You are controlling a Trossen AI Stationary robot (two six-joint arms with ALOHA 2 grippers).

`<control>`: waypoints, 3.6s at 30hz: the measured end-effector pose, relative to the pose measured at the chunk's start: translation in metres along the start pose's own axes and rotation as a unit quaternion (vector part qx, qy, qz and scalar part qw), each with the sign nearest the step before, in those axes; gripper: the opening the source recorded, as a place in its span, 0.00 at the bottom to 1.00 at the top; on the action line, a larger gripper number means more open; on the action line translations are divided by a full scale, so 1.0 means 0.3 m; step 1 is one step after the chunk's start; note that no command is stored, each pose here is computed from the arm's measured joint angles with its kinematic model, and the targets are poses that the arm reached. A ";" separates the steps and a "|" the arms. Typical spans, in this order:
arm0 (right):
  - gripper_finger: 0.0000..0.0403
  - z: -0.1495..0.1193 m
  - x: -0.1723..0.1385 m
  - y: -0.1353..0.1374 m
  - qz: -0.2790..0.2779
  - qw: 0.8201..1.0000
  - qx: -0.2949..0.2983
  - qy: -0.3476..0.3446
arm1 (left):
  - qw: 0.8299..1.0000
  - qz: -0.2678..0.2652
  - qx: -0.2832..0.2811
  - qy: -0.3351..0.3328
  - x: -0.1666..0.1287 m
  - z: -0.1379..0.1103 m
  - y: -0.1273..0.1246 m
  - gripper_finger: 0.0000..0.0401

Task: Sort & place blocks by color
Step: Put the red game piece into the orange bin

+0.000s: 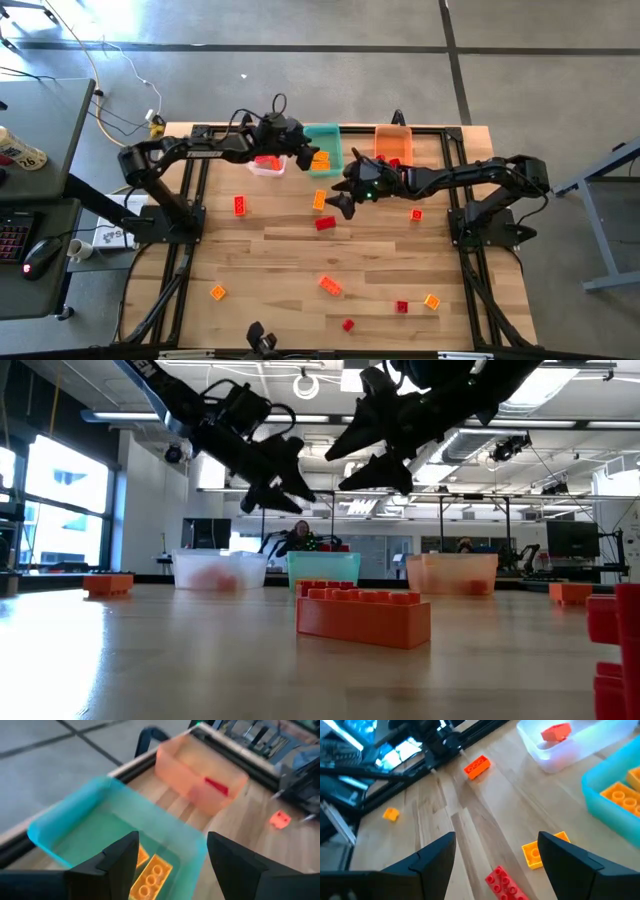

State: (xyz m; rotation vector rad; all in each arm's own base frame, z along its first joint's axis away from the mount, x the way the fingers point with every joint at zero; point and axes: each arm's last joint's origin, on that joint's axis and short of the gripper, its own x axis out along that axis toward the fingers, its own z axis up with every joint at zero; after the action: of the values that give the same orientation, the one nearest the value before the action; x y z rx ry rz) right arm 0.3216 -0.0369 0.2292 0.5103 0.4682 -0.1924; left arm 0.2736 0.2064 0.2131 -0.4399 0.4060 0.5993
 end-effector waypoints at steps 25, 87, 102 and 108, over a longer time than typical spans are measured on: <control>0.66 -0.067 0.073 -0.019 0.055 0.985 -0.147 0.070 | 0.997 -0.049 0.024 0.059 -0.436 0.041 -0.153 0.54; 0.29 -0.301 0.271 -0.079 0.030 0.968 -0.167 0.186 | 0.994 -0.004 0.016 0.106 -0.455 0.007 -0.140 0.54; 0.29 -0.267 0.168 0.027 -0.067 0.979 -0.114 0.153 | 0.988 0.041 0.045 0.143 -0.462 -0.020 -0.123 0.54; 0.29 -0.202 0.097 0.041 -0.132 0.982 -0.094 0.097 | 0.986 0.044 0.045 0.156 -0.465 -0.028 -0.120 0.54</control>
State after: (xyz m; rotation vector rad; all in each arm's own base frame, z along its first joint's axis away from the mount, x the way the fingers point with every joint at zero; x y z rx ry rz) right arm 0.3276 0.0028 0.1739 0.2807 0.7381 -0.3508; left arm 0.1887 0.1132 0.2833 -0.4322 0.7528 0.5969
